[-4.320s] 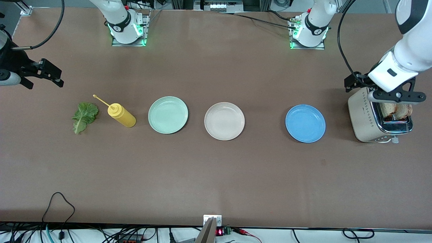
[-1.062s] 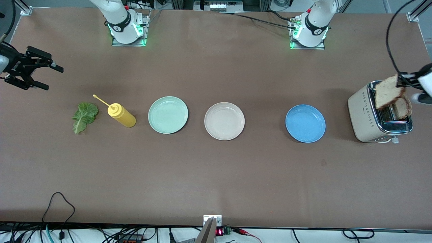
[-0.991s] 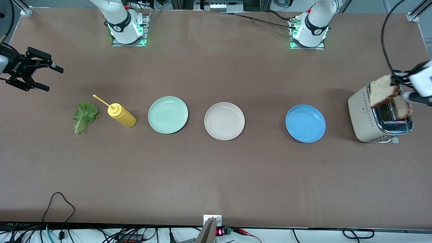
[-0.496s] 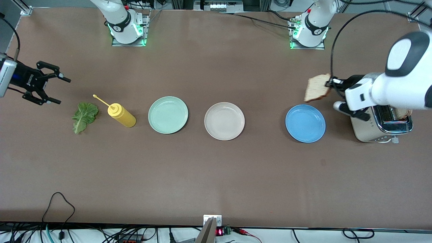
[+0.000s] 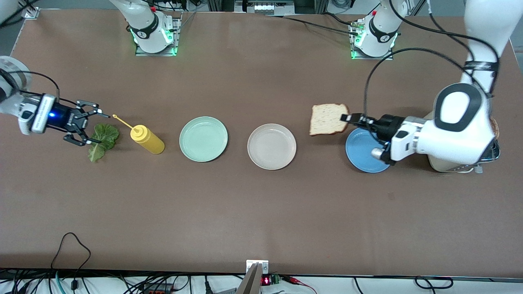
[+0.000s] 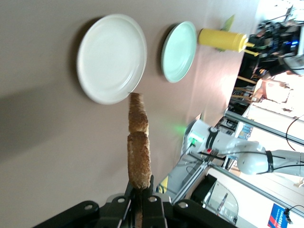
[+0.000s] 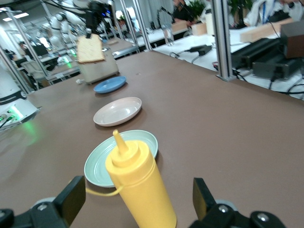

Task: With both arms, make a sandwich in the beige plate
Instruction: 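Carry the bread to the beige plate while the right gripper reaches the bottle, then release the bread with the left gripper while the right gripper grasps the bottle, then lift the yellow bottle toward the beige plate while the left gripper returns, then tilt the yellow bottle over the bread with the right gripper and squeeze, then carry the yellow bottle back beside the lettuce with the right gripper, then set the yellow bottle upright on the table and open the right gripper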

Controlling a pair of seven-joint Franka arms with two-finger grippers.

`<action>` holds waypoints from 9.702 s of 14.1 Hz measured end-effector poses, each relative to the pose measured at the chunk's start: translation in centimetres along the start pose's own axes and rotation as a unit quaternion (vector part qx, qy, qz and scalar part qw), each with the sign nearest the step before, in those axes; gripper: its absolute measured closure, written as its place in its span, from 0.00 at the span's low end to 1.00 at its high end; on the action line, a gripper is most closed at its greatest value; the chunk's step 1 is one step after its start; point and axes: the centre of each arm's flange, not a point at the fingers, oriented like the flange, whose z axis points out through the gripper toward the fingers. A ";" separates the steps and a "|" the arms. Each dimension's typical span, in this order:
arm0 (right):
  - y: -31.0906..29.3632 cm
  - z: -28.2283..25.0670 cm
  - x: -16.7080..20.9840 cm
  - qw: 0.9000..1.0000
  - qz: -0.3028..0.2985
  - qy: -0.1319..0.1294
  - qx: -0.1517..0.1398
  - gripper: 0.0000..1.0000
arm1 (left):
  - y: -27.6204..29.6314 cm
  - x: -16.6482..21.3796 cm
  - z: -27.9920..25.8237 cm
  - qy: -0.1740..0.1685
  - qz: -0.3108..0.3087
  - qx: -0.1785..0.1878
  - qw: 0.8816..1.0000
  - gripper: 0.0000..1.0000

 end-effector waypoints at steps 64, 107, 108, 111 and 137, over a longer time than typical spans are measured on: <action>-4.3 35.7 25.5 0.866 -0.219 -0.438 -0.099 0.60 | 8.3 -7.2 -15.9 -0.024 0.044 0.489 0.871 0.00; -6.9 32.7 33.8 0.875 -0.136 -0.456 -0.090 0.60 | 8.1 -13.4 -17.7 0.147 -0.026 0.455 0.878 0.00; -6.9 31.4 33.2 0.884 -0.134 -0.441 -0.076 0.60 | 8.1 -13.4 -17.7 0.147 -0.026 0.455 0.878 0.00; -6.7 27.2 30.5 0.914 -0.129 -0.382 -0.038 0.60 | 8.1 -13.4 -17.7 0.147 -0.026 0.455 0.878 0.00; -0.3 16.3 -9.4 0.980 -0.124 0.134 0.077 0.57 | 8.1 -13.4 -17.7 0.147 -0.027 0.455 0.878 0.00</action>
